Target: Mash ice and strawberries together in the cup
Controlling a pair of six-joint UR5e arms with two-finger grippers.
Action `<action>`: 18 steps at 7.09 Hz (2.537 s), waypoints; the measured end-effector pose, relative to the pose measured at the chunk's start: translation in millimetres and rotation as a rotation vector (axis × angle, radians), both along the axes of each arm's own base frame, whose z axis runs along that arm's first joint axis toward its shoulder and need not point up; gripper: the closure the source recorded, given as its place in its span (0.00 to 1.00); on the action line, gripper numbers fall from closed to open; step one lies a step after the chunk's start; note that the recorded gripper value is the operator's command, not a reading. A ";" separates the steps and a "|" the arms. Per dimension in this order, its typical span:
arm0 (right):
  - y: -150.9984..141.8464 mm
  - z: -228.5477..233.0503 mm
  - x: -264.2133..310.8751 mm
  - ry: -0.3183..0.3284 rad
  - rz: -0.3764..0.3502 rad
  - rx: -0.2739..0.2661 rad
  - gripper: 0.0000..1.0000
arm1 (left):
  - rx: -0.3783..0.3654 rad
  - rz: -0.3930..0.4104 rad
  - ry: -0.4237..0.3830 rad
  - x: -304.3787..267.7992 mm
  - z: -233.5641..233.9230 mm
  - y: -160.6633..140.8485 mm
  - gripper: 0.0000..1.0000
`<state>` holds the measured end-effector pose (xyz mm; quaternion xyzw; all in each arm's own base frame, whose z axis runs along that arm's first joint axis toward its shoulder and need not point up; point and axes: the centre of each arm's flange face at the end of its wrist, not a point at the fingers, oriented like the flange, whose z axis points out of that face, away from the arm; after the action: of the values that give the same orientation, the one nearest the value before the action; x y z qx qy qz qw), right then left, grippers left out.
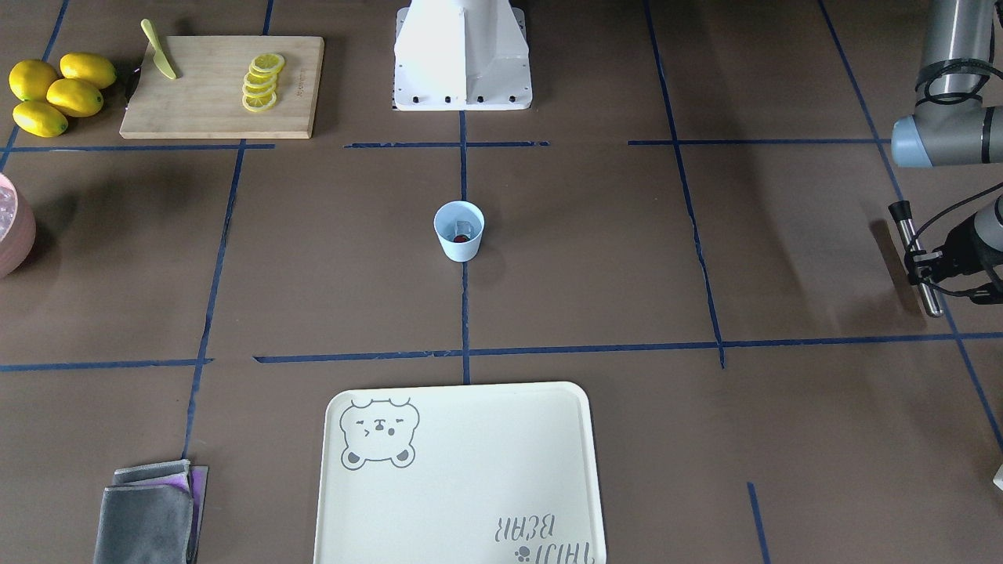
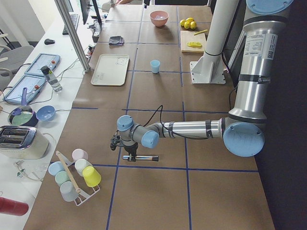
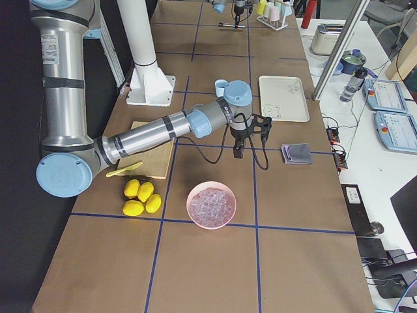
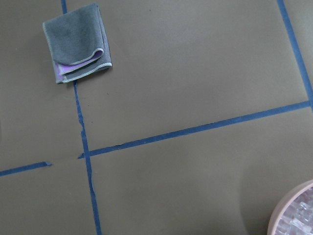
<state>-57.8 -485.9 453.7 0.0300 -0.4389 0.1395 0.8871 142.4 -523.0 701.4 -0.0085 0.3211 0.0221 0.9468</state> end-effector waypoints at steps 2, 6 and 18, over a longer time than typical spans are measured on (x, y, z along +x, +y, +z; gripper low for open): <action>0.3 -1.1 0.1 -0.001 0.000 0.002 0.00 | -0.006 -0.004 -0.002 0.0 4.4 1.9 0.97; 0.5 -3.0 1.6 -0.004 0.002 0.005 0.00 | -0.013 -0.014 -0.003 1.3 4.2 1.5 0.71; 1.9 24.9 77.2 0.051 -0.065 0.049 0.00 | 0.127 -0.040 0.202 -105.5 -78.7 -15.8 0.00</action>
<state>19.4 -484.0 478.6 0.0410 -0.4203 0.0991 0.9010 36.8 -538.8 622.7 0.0602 0.4130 0.0245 0.9084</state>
